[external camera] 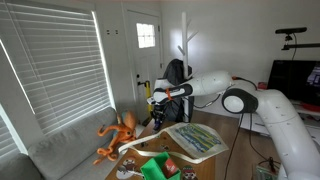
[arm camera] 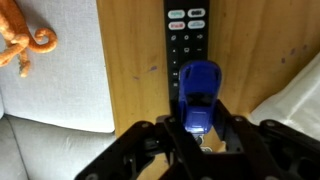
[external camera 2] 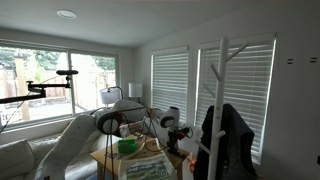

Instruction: Put the blue toy car on top of the black remote

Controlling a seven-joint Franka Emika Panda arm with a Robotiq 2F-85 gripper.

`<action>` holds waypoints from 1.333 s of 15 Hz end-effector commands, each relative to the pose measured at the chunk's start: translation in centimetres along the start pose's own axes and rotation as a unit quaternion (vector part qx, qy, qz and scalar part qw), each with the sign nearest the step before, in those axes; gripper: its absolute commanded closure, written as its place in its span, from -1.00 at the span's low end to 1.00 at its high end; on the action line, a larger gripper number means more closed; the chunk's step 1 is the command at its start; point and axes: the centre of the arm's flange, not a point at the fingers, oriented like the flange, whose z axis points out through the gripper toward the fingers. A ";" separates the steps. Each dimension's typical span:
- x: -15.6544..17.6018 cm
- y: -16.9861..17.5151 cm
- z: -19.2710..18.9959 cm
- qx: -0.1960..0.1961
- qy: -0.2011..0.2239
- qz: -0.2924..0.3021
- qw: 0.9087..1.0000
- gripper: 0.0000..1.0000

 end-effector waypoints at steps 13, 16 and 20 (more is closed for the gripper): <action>-0.4 1.8 0.9 0.013 -0.012 0.022 1.000 0.79; -0.4 1.6 0.9 0.017 -0.012 0.022 1.000 0.79; -0.4 1.5 1.0 0.020 -0.011 0.027 0.999 -0.36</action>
